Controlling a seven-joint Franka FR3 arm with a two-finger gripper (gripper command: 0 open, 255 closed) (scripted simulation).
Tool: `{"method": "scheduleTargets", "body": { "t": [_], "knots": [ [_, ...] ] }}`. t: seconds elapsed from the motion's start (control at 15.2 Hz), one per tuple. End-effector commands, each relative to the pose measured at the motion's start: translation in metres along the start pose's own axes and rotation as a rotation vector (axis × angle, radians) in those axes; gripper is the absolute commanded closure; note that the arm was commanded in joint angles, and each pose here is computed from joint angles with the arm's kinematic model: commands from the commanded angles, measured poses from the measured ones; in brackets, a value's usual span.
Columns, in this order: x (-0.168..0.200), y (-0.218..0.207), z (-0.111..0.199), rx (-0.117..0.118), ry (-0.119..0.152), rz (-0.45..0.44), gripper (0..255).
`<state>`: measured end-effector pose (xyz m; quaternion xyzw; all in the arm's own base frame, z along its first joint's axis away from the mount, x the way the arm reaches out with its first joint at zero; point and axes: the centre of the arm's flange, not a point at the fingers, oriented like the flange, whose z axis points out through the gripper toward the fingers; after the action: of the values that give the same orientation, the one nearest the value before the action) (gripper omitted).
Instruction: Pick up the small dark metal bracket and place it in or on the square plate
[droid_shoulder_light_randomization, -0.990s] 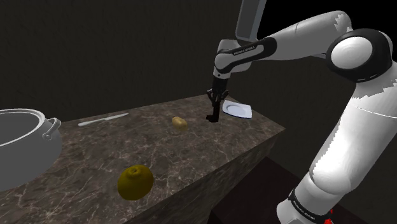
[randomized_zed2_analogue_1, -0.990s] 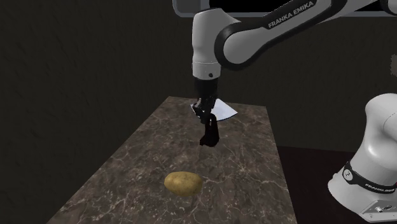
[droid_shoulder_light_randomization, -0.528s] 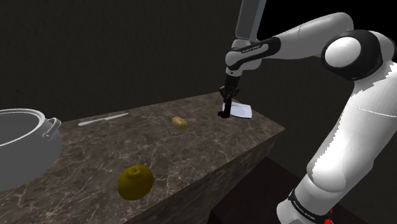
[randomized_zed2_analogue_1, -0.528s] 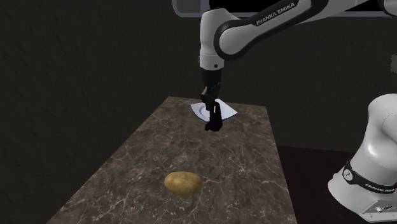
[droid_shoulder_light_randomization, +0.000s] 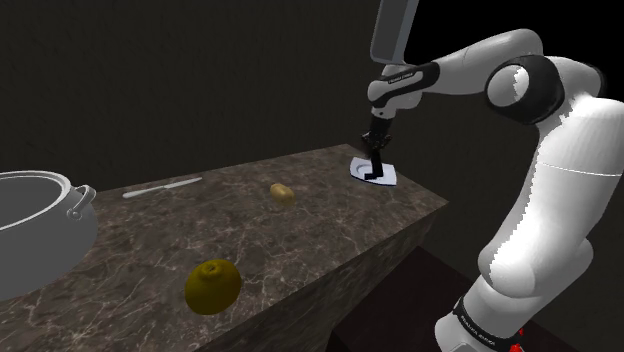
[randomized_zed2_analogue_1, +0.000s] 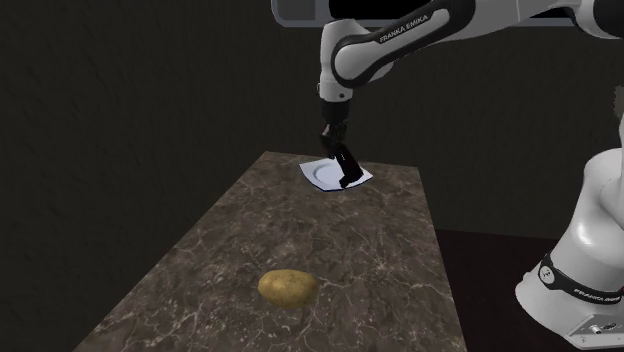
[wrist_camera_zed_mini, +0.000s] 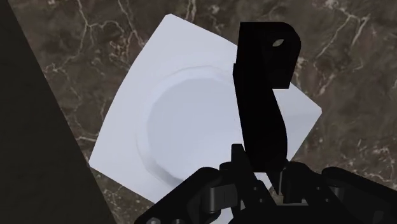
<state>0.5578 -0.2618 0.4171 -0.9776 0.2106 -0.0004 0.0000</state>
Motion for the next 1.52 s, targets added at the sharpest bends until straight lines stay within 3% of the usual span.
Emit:
{"method": "scheduleTargets", "body": {
  "t": [0.0,0.86,1.39,1.45],
  "knots": [
    [0.011,0.033,-0.002,-0.001,0.000,-0.001,255],
    [0.011,0.033,0.066,-0.001,0.000,-0.001,255],
    [0.011,0.033,0.066,-0.001,0.000,-0.001,255],
    [0.011,0.033,0.066,-0.001,0.000,-0.001,0]
  ]
}}
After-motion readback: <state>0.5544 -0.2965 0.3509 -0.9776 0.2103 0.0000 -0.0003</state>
